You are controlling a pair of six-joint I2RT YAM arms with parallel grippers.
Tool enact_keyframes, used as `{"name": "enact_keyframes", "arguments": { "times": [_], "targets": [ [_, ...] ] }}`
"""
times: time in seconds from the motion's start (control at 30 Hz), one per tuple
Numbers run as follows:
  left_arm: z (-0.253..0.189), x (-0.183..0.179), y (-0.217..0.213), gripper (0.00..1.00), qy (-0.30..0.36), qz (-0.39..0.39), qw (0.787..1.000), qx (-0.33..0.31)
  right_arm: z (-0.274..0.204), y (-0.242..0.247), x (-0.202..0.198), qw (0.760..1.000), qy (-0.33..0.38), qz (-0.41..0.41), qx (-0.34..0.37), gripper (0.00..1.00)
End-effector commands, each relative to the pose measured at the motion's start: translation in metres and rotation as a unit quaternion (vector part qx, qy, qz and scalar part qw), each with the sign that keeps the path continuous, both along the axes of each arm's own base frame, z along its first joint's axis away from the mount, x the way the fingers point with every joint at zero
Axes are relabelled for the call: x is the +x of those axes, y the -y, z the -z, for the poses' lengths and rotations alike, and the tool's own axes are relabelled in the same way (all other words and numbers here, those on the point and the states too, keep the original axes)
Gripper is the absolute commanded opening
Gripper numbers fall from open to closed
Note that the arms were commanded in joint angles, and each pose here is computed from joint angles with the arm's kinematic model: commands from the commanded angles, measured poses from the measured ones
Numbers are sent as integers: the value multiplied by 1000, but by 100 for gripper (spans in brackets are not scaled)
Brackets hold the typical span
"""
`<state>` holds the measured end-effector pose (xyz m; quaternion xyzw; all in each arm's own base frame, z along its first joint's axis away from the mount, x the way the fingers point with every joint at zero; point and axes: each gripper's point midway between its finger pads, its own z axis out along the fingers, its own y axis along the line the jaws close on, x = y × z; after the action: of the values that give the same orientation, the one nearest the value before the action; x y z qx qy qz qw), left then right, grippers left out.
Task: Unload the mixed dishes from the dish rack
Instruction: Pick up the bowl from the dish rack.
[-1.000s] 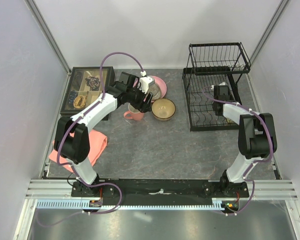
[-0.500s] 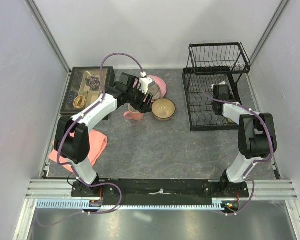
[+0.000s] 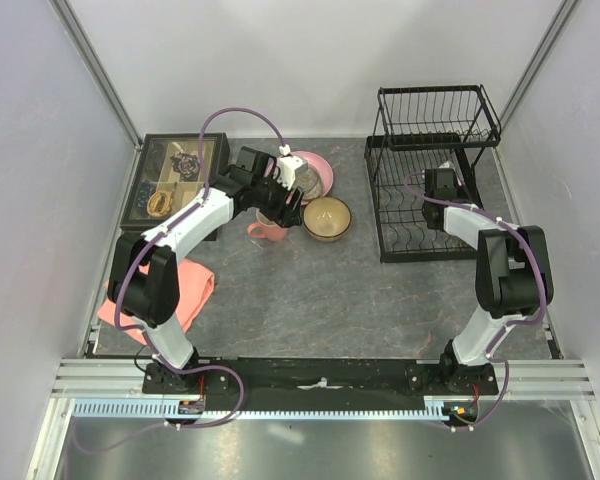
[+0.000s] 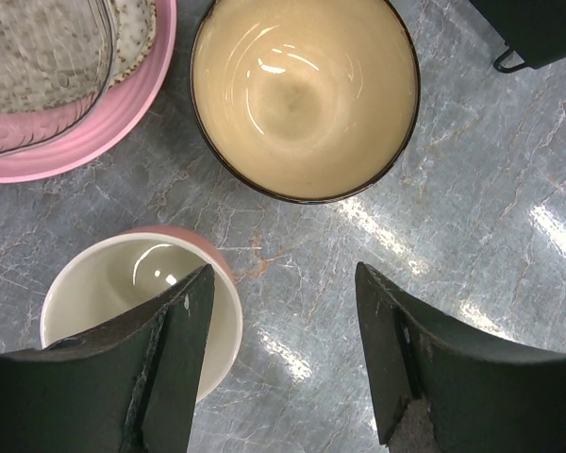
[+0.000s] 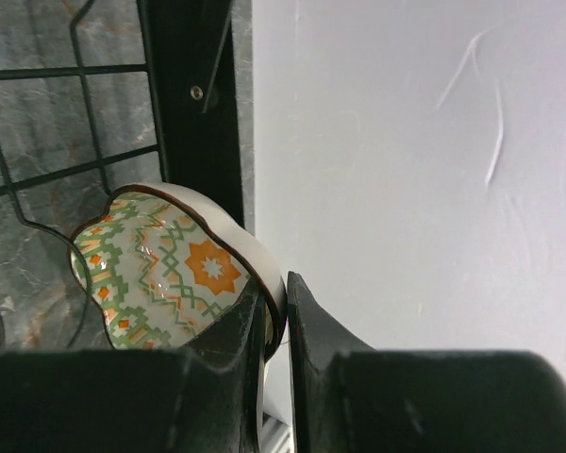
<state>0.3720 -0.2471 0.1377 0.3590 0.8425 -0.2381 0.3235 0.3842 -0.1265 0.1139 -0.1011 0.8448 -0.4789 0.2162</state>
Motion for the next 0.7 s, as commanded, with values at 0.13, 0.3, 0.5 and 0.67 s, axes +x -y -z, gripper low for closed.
{"name": "enact_keyframes", "arguments": {
  "times": [0.13, 0.3, 0.5, 0.67],
  "targets": [
    [-11, 5, 2, 68, 24, 17, 999, -18, -57, -6, 9, 998, 48, 10, -47, 0],
    [-15, 7, 0, 68, 29, 15, 999, -19, -63, -7, 10, 997, 52, 10, -49, 0],
    [-16, 7, 0, 68, 29, 13, 999, -20, -73, -11, 11, 997, 59, 6, -55, 0],
    [-18, 7, -1, 68, 29, 11, 999, -21, -93, -15, 11, 995, 81, 1, -51, 0]
  ]
}}
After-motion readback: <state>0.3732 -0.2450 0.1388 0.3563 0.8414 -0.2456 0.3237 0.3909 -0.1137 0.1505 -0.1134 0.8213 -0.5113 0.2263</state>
